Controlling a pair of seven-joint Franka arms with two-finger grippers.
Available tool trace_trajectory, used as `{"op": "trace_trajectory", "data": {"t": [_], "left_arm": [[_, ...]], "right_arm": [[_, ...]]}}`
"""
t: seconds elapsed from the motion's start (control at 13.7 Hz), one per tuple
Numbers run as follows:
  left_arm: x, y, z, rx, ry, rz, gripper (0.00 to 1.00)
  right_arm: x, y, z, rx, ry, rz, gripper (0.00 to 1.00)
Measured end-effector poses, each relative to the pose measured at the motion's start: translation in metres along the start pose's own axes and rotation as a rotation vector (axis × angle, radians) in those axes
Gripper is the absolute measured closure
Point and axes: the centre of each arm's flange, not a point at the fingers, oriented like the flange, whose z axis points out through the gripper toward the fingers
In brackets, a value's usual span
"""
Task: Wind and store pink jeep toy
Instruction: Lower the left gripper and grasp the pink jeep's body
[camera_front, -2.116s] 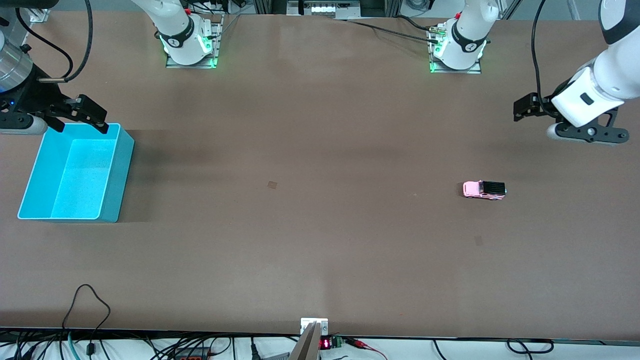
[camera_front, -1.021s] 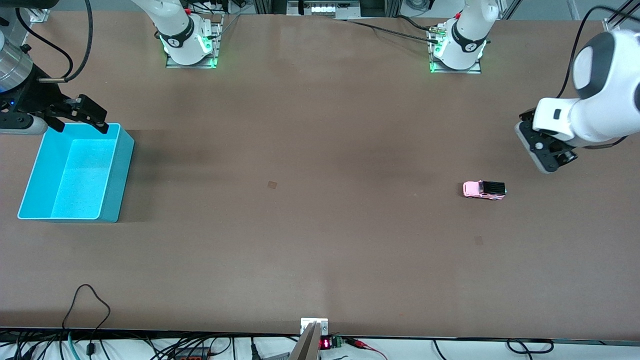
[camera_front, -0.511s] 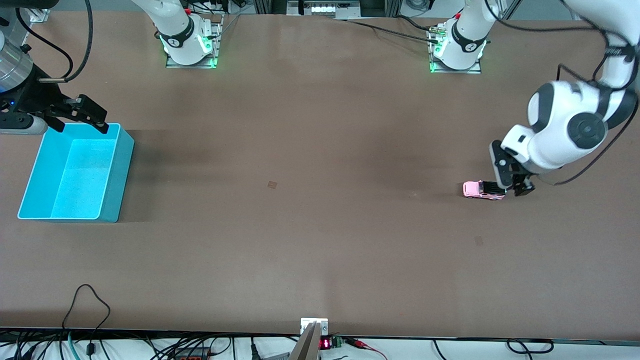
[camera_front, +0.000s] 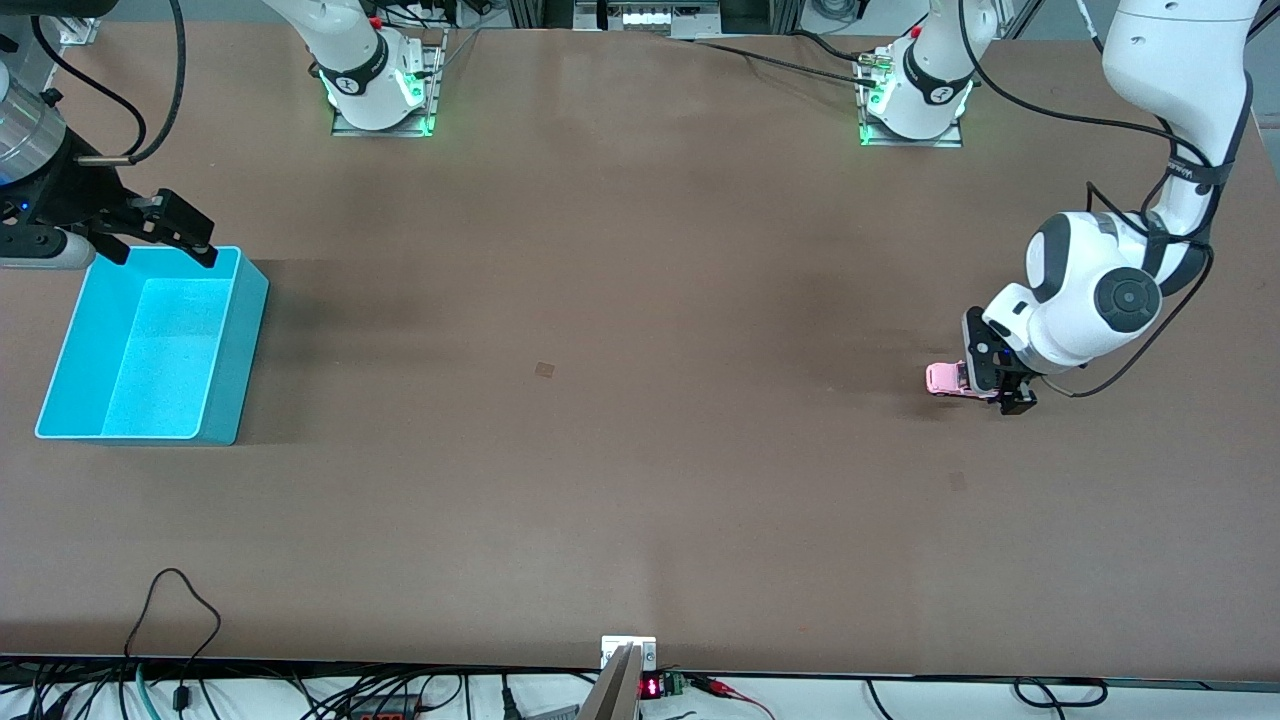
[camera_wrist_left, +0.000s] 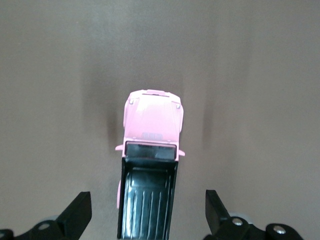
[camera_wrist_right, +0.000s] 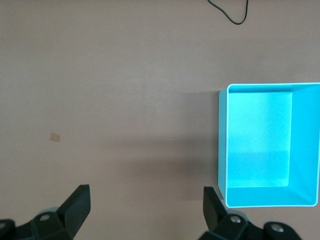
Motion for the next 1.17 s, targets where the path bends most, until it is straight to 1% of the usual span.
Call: {"op": "trace_trajectory", "data": {"t": [0.07,0.22,0.29,0.44,0.51,0.58,0.88,1.17], "left_arm": [[0.0008,0.0013,0.0028,0.0,0.001,0.002,0.0],[0.0019,0.0027,0.0061,-0.004,0.002,0.006,0.04],[0.0027,0.0032,0.0079,-0.007,0.003,0.008,0.13],[0.0041,0.0023,0.0102,-0.001,0.004,0.012,0.38],[0.0046,0.0019,0.0101,0.002,0.005,0.014,0.48],[0.0051,0.0017,0.0097,0.003,0.005,0.017,0.51],[0.0083,0.0017,0.0095,0.003,0.005,0.029,0.51],[0.0074,0.002,0.0098,0.0,0.005,0.081,0.51]], "right_arm": [[0.0,0.0,0.0,0.0,0.0,0.0,0.0],[0.0,0.0,0.0,0.0,0.0,0.0,0.0],[0.0,0.0,0.0,0.0,0.0,0.0,0.0],[0.0,0.0,0.0,0.0,0.0,0.0,0.0],[0.0,0.0,0.0,0.0,0.0,0.0,0.0],[0.0,0.0,0.0,0.0,0.0,0.0,0.0],[0.0,0.0,0.0,0.0,0.0,0.0,0.0],[0.0,0.0,0.0,0.0,0.0,0.0,0.0]]}}
